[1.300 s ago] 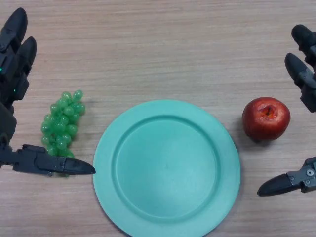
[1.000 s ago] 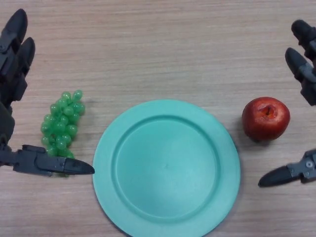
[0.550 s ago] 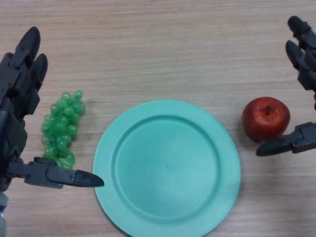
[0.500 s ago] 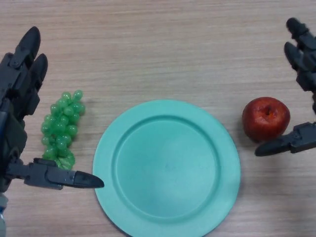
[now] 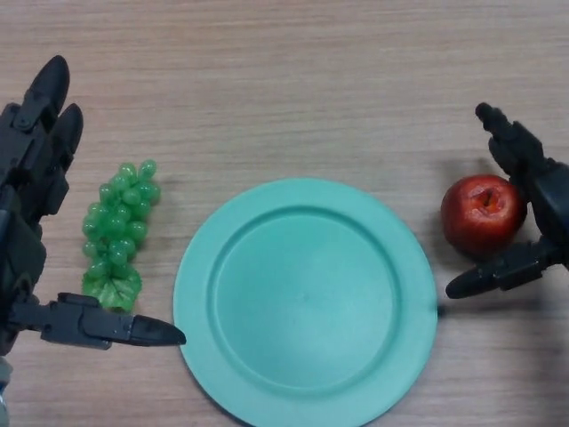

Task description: Pick up the red apple and place it on the plate

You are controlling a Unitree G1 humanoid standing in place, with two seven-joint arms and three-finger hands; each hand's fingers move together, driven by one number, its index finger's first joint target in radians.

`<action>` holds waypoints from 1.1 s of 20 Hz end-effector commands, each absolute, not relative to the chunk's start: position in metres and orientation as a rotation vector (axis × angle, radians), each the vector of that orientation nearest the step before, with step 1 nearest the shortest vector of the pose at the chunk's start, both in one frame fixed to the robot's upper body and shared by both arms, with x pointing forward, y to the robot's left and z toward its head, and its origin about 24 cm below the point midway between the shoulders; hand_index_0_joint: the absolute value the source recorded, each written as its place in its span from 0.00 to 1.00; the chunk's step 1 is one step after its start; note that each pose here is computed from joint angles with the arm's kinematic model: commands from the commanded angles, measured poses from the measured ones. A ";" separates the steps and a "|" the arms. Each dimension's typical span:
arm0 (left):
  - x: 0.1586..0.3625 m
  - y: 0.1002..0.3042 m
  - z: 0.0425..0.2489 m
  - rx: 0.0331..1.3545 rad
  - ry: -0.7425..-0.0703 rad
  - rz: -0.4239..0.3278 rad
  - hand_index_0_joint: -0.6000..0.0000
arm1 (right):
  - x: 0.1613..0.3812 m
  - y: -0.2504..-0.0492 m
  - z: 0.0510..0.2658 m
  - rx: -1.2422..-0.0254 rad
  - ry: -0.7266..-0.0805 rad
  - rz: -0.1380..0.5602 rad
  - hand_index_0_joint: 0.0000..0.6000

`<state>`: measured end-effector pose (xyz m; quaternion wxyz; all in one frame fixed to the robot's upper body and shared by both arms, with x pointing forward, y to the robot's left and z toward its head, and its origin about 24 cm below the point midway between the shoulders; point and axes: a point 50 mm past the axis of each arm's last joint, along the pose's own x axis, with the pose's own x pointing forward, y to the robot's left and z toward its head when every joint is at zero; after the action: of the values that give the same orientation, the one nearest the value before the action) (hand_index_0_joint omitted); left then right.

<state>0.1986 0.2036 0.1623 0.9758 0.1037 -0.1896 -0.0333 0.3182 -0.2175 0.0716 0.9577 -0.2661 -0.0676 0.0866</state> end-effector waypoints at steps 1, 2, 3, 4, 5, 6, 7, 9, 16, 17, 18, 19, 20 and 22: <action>0.185 0.208 0.191 0.279 -0.606 -0.024 1.00 | 0.324 -0.237 0.115 -0.623 -0.362 0.046 0.75; 0.185 0.209 0.190 0.282 -0.608 -0.015 1.00 | 0.325 -0.242 0.112 -0.652 -0.339 -0.006 1.00; 0.184 0.209 0.189 0.286 -0.608 -0.015 1.00 | 0.324 -0.242 0.115 -0.660 -0.353 -0.015 1.00; 0.184 0.208 0.189 0.289 -0.603 -0.018 1.00 | 0.321 -0.240 0.118 -0.638 -0.362 -0.017 1.00; 0.184 0.209 0.188 0.287 -0.602 -0.019 1.00 | 0.319 -0.239 0.127 -0.617 -0.392 -0.026 1.00; 0.184 0.209 0.188 0.285 -0.600 -0.018 1.00 | 0.316 -0.236 0.132 -0.606 -0.408 -0.021 1.00; 0.184 0.208 0.188 0.287 -0.600 -0.019 1.00 | 0.311 -0.231 0.140 -0.537 -0.430 -0.013 1.00; 0.183 0.208 0.189 0.291 -0.603 -0.022 1.00 | 0.296 -0.216 0.153 -0.392 -0.423 0.033 1.00; 0.180 0.208 0.190 0.281 -0.609 -0.024 1.00 | 0.255 -0.147 0.136 -0.381 -0.417 0.187 1.00; 0.180 0.209 0.191 0.280 -0.610 -0.026 1.00 | 0.253 -0.140 0.129 -0.393 -0.416 0.193 1.00; 0.179 0.209 0.191 0.276 -0.612 -0.031 1.00 | 0.251 -0.130 0.121 -0.425 -0.413 0.202 1.00; 0.179 0.210 0.191 0.273 -0.612 -0.031 1.00 | 0.250 -0.123 0.114 -0.448 -0.407 0.207 1.00; 0.179 0.211 0.191 0.270 -0.610 -0.030 1.00 | 0.249 -0.115 0.106 -0.472 -0.403 0.212 1.00; 0.176 0.212 0.191 0.265 -0.622 -0.028 1.00 | 0.250 -0.103 0.096 -0.515 -0.397 0.217 1.00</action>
<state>0.1929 0.2067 0.1610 0.9757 0.0969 -0.1947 -0.0251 0.2499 -0.1046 0.0620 0.9506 -0.2696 -0.0787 0.1322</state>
